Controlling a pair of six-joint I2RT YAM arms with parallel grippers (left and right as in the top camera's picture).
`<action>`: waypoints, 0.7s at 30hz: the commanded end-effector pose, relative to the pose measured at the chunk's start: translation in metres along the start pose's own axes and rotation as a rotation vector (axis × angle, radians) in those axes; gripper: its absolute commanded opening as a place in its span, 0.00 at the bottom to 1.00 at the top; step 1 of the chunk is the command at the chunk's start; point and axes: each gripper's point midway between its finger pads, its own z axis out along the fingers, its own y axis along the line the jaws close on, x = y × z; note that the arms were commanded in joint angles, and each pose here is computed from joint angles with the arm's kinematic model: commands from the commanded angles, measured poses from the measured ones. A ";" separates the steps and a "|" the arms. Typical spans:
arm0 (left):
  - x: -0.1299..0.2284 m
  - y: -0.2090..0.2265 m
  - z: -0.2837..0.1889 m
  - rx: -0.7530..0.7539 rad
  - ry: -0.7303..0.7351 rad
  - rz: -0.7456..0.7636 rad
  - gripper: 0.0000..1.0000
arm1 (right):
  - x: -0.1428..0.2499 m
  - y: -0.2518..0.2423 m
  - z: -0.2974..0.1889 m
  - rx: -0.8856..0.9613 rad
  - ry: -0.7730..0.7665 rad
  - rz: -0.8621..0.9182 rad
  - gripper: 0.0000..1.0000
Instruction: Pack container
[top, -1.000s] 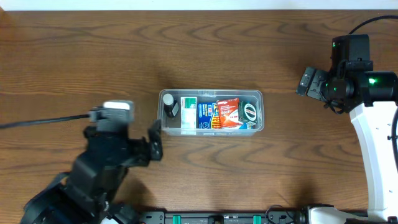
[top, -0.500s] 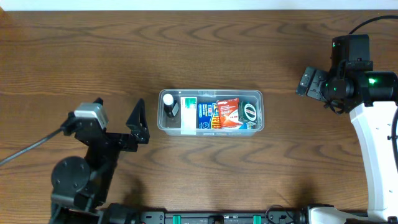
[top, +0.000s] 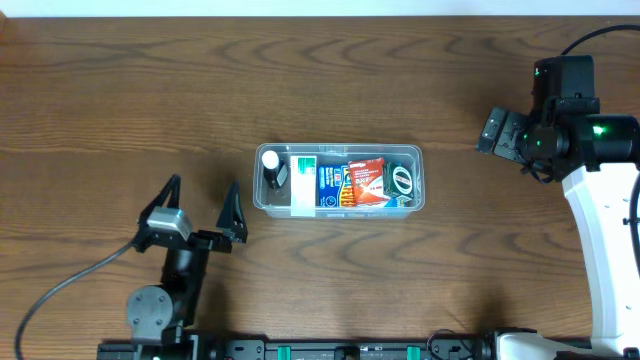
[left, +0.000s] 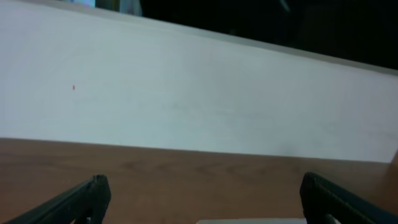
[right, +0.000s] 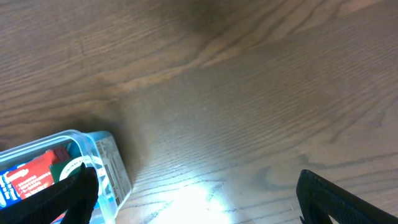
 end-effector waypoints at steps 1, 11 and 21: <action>0.011 0.004 -0.004 -0.002 -0.014 0.021 0.98 | -0.001 -0.002 0.001 0.007 0.002 0.006 0.99; 0.052 0.022 -0.012 -0.060 0.092 0.048 0.98 | -0.001 -0.002 0.001 0.007 0.002 0.005 0.99; 0.097 0.034 -0.023 -0.104 0.284 0.127 0.98 | -0.001 -0.002 0.001 0.007 0.002 0.006 0.99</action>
